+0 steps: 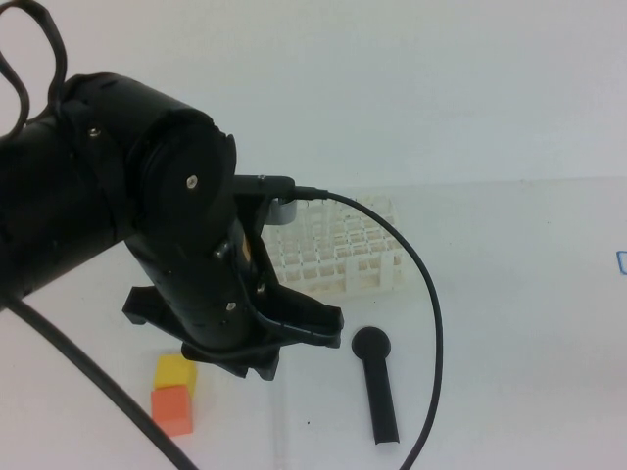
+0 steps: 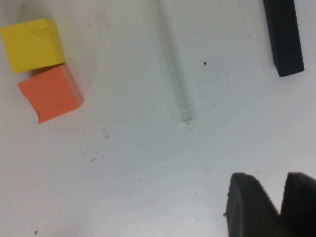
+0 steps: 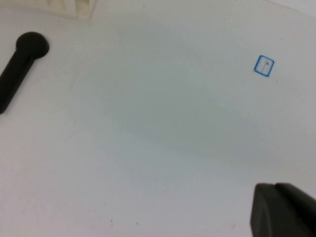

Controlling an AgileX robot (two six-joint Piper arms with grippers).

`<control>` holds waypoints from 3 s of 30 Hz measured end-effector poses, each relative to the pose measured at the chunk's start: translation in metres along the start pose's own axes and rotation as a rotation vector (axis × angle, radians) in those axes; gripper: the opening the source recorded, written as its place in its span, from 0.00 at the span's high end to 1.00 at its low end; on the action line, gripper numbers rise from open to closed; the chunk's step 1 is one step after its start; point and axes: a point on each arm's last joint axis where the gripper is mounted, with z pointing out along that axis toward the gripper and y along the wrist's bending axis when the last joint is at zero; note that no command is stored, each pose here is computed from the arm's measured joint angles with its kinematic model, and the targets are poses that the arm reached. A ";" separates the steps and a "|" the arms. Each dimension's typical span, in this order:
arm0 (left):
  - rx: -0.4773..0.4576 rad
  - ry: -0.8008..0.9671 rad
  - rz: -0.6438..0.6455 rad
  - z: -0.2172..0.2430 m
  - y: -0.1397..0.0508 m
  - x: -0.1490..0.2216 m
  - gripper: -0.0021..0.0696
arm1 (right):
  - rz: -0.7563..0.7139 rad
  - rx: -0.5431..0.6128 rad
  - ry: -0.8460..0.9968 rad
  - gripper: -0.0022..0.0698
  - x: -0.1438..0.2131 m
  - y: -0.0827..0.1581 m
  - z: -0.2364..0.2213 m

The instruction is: Place the test tubes

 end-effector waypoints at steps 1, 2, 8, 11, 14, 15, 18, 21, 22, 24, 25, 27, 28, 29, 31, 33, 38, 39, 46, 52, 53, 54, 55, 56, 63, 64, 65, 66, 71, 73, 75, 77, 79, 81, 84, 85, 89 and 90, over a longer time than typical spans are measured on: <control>-0.003 -0.006 0.002 0.000 0.000 -0.001 0.71 | 0.002 -0.006 -0.002 0.97 0.000 0.001 0.000; -0.010 -0.009 0.005 0.000 0.001 -0.001 0.71 | 0.010 -0.015 -0.005 0.97 0.000 0.001 0.000; -0.011 -0.027 0.014 0.002 0.000 -0.004 0.71 | 0.032 -0.043 -0.016 0.97 -0.001 0.004 0.000; -0.017 0.020 0.011 0.014 -0.003 -0.004 0.71 | 0.035 -0.049 -0.015 0.97 -0.001 0.004 0.000; -0.044 0.069 -0.014 0.028 -0.004 -0.005 0.71 | 0.037 -0.051 -0.014 0.97 -0.001 0.005 0.000; -0.059 0.077 -0.029 0.033 -0.004 -0.006 0.71 | 0.037 -0.051 -0.014 0.97 -0.001 0.005 0.000; -0.087 0.082 -0.064 0.047 -0.005 -0.011 0.67 | 0.038 -0.053 -0.012 0.97 -0.001 0.005 0.000; -0.098 0.133 -0.098 0.064 -0.009 -0.011 0.57 | 0.038 -0.054 -0.011 0.97 -0.001 0.005 0.000; -0.094 0.155 -0.104 0.071 -0.011 -0.011 0.52 | 0.038 -0.054 -0.011 0.97 -0.001 0.005 0.000; -0.098 0.169 -0.102 0.084 -0.014 -0.013 0.44 | 0.038 -0.054 -0.011 0.97 -0.001 0.005 0.000; -0.103 0.167 -0.098 0.091 -0.014 -0.014 0.42 | 0.038 -0.054 -0.011 0.97 -0.001 0.005 0.000; -0.120 0.166 -0.101 0.105 -0.016 -0.017 0.42 | 0.038 -0.054 -0.011 0.97 -0.001 0.005 0.000; -0.125 0.170 -0.099 0.112 -0.016 -0.018 0.42 | 0.039 -0.055 -0.011 0.97 -0.001 0.005 0.000; -0.132 0.181 -0.102 0.118 -0.017 -0.017 0.42 | 0.040 -0.058 -0.012 0.97 -0.001 0.005 0.000; -0.142 0.207 -0.109 0.130 -0.018 -0.016 0.42 | 0.044 -0.063 -0.014 0.97 -0.001 0.006 0.000; -0.160 0.237 -0.108 0.141 -0.017 -0.015 0.42 | 0.049 -0.069 -0.016 0.97 -0.002 0.006 0.000; -0.172 0.312 -0.164 0.163 -0.007 -0.015 0.47 | 0.049 -0.069 -0.024 0.97 -0.002 0.006 0.000; -0.170 0.312 -0.171 0.165 -0.006 -0.015 0.49 | 0.047 -0.074 -0.025 0.97 -0.002 0.007 0.000; -0.078 0.254 -0.207 0.169 -0.010 -0.023 0.61 | 0.033 -0.091 -0.041 0.97 -0.004 0.008 0.000; -0.125 0.257 -0.181 0.169 -0.004 -0.023 0.62 | 0.034 -0.083 -0.062 0.97 -0.006 0.008 0.000; -0.127 0.260 -0.181 0.169 -0.004 -0.022 0.62 | 0.034 -0.083 -0.063 0.97 -0.006 0.008 0.000; -0.123 0.263 -0.185 0.169 -0.004 -0.022 0.62 | 0.035 -0.082 -0.065 0.97 -0.006 0.008 0.000; -0.118 0.266 -0.190 0.169 -0.005 -0.022 0.62 | 0.035 -0.082 -0.067 0.97 -0.006 0.008 0.000; -0.110 0.270 -0.198 0.169 -0.006 -0.021 0.62 | 0.035 -0.082 -0.067 0.97 -0.006 0.008 0.000; -0.099 0.264 -0.206 0.170 -0.006 -0.022 0.62 | 0.035 -0.082 -0.067 0.97 -0.006 0.008 0.000; -0.100 0.265 -0.209 0.170 -0.005 -0.023 0.62 | 0.035 -0.082 -0.067 0.97 -0.006 0.008 0.000; -0.102 0.267 -0.215 0.170 -0.004 -0.023 0.62 | 0.035 -0.082 -0.067 0.97 -0.006 0.008 0.000; -0.104 0.270 -0.217 0.170 -0.004 -0.022 0.62 | 0.036 -0.083 -0.067 0.97 -0.006 0.008 -0.001; -0.089 0.281 -0.247 0.184 -0.002 -0.007 0.62 | 0.036 -0.083 -0.067 0.97 -0.006 0.008 -0.001; -0.087 0.279 -0.248 0.191 0.001 0.000 0.62 | 0.036 -0.083 -0.067 0.97 -0.006 0.008 -0.001; -0.082 0.261 -0.243 0.197 0.003 0.006 0.62 | 0.036 -0.084 -0.068 0.97 -0.006 0.008 -0.001; -0.078 0.252 -0.241 0.201 0.004 0.011 0.62 | 0.037 -0.085 -0.068 0.97 -0.006 0.008 -0.001; -0.079 0.252 -0.239 0.203 0.005 0.013 0.62 | 0.037 -0.085 -0.068 0.97 -0.006 0.008 -0.001; -0.087 0.248 -0.218 0.203 0.006 0.013 0.63 | 0.039 -0.087 -0.068 0.97 -0.006 0.008 -0.001; -0.087 0.247 -0.171 0.203 0.007 0.013 0.75 | 0.043 -0.091 -0.070 0.97 -0.007 0.008 -0.001; -0.086 0.247 -0.162 0.203 0.007 0.013 0.81 | 0.045 -0.094 -0.071 0.97 -0.007 0.009 -0.001; -0.089 0.248 -0.094 0.203 0.008 0.012 0.97 | 0.051 -0.100 -0.072 0.97 -0.007 0.009 -0.001; -0.096 0.244 -0.083 0.203 0.009 0.012 0.97 | 0.051 -0.100 -0.072 0.97 -0.007 0.009 -0.001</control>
